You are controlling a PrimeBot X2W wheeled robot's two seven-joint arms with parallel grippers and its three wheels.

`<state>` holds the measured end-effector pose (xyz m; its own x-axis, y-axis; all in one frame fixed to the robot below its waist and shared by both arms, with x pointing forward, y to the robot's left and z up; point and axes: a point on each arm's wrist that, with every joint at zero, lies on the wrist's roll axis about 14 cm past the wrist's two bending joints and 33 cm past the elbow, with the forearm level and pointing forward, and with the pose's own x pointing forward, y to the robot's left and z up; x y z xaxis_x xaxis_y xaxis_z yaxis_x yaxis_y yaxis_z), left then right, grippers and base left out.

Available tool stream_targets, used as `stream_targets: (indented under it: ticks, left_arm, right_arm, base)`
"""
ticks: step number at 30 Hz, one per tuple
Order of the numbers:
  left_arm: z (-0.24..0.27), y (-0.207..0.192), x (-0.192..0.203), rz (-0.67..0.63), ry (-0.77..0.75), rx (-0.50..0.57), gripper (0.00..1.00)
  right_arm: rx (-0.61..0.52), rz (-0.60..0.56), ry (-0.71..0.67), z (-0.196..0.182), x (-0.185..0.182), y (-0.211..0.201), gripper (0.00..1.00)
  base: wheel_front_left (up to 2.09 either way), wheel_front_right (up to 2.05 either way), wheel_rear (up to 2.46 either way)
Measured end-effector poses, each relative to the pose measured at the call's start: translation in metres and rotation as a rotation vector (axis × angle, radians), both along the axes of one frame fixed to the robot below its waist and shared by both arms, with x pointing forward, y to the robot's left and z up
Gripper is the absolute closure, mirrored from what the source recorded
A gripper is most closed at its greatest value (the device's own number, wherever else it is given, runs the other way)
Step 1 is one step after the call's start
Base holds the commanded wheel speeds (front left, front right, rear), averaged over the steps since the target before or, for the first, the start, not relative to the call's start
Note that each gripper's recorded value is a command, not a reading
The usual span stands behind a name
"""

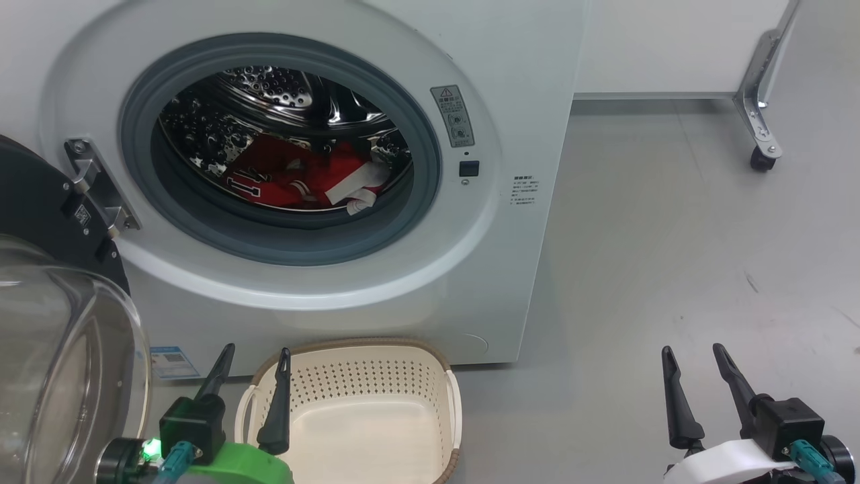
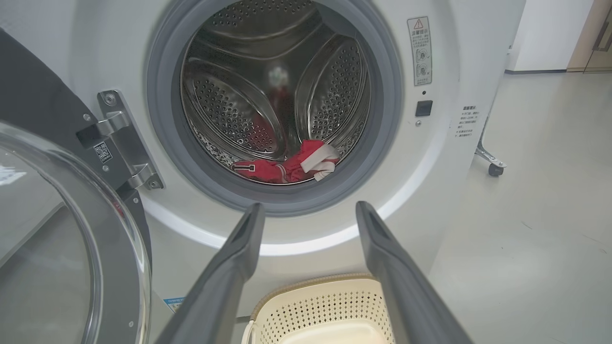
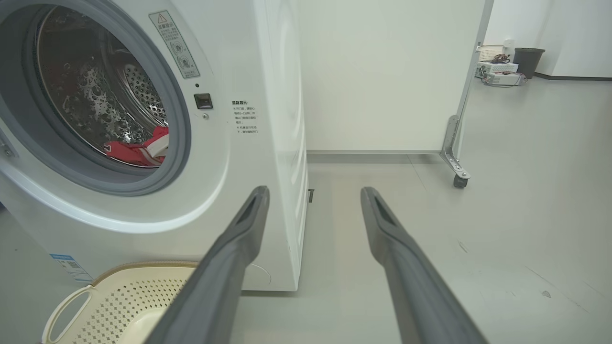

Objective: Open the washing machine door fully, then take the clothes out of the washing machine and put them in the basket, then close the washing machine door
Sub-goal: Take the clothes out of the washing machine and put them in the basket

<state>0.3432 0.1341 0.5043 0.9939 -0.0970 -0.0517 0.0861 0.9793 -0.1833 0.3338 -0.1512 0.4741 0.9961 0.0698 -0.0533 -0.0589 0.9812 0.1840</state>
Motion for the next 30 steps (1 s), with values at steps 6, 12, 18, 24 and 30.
stream_targets:
  ticks: [6,12,18,24,30]
  left_arm:
    - [-0.0002,0.0008,-0.0005,0.003,0.001,-0.001,0.00]
    - [-0.0010,0.0014,-0.0007,0.005,0.003,-0.001,0.00]
    - [-0.0023,0.0015,-0.0003,0.005,0.007,-0.001,0.00]
    - [-0.0041,0.0020,0.0002,0.007,0.013,-0.002,0.00]
    - [-0.0064,0.0020,0.0004,0.008,0.021,-0.009,0.00]
  right_arm:
    - [0.000,0.003,0.000,0.0001,0.0005,0.0009,0.00]
    - [0.000,0.006,0.000,-0.0001,0.0008,0.0015,0.00]
    - [-0.002,0.007,0.004,-0.0014,0.0013,0.0014,0.00]
    - [-0.006,0.009,0.010,-0.0032,0.0021,0.0009,0.00]
    - [-0.008,0.009,0.013,-0.0041,0.0024,0.0004,0.00]
  base:
    - [0.56,-0.56,0.00]
    - [0.33,-0.33,0.00]
    - [0.12,-0.12,0.00]
    - [0.00,0.00,0.00]
    - [0.00,0.00,0.00]
